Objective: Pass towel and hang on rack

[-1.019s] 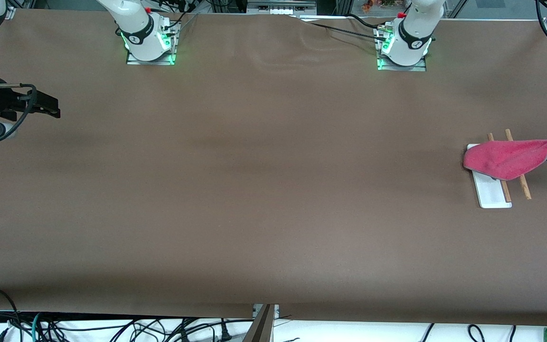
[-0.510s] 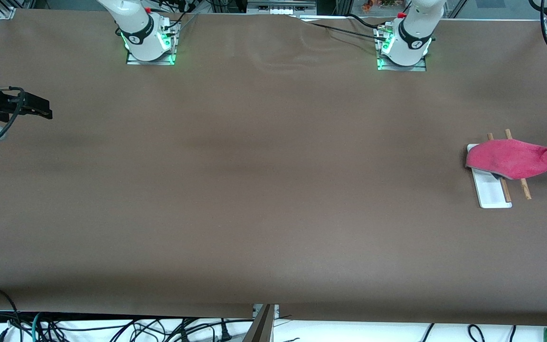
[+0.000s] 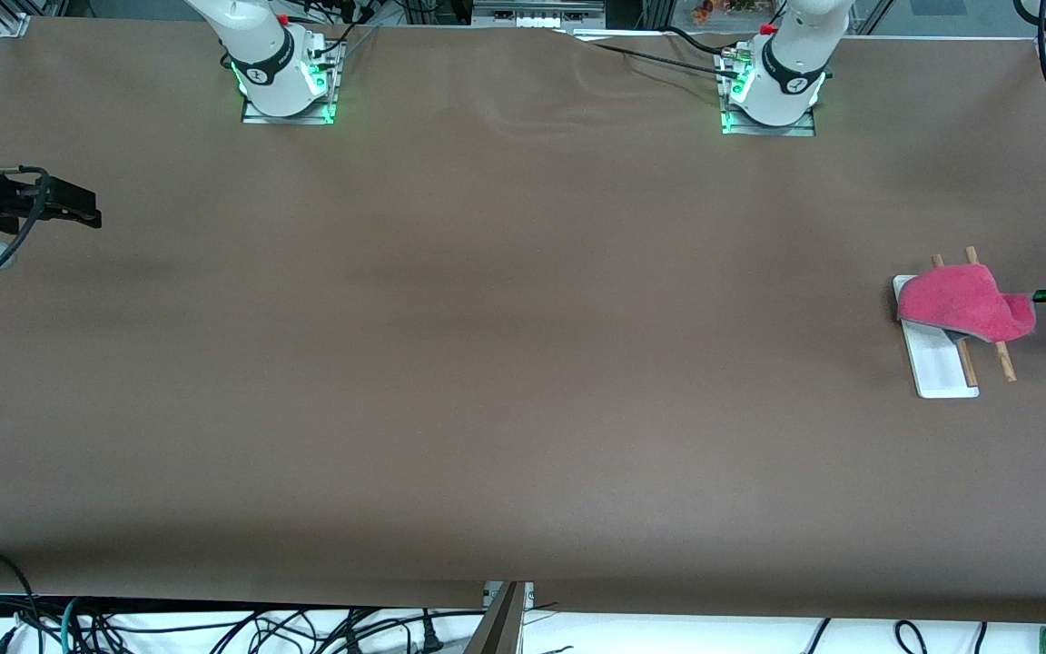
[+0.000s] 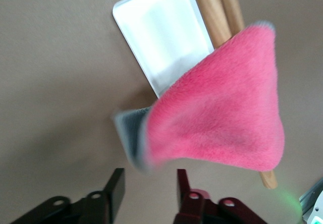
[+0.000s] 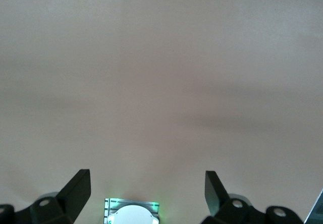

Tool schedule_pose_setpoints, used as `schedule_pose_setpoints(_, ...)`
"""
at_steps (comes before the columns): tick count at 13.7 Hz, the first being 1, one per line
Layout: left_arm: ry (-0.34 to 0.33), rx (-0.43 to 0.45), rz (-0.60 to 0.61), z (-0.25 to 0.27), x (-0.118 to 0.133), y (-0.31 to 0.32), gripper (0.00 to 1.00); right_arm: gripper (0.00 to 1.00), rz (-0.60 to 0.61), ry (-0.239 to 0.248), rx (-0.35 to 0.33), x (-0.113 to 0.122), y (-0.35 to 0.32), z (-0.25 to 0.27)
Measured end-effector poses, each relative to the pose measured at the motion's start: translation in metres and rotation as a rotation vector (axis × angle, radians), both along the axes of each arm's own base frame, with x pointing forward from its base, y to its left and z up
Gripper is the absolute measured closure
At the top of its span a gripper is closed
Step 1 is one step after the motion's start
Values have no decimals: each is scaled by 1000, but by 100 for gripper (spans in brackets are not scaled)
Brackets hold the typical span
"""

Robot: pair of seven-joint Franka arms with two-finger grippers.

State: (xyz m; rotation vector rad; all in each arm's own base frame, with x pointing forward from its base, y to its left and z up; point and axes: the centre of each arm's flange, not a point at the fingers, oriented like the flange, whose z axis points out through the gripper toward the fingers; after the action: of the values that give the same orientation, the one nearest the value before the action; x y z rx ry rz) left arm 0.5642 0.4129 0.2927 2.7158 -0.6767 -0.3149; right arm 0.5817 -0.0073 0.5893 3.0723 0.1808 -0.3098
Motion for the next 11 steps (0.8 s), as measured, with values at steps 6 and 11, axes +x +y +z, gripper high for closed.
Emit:
schedule_pose_setpoints(6,-83,70,-82,110,31,-61,0,0,8,-1,1,0,5,0)
schedule_pose_setpoints(11,-55,190,-48,189,67,-200,0,0,8,1,1,1,5,-2)
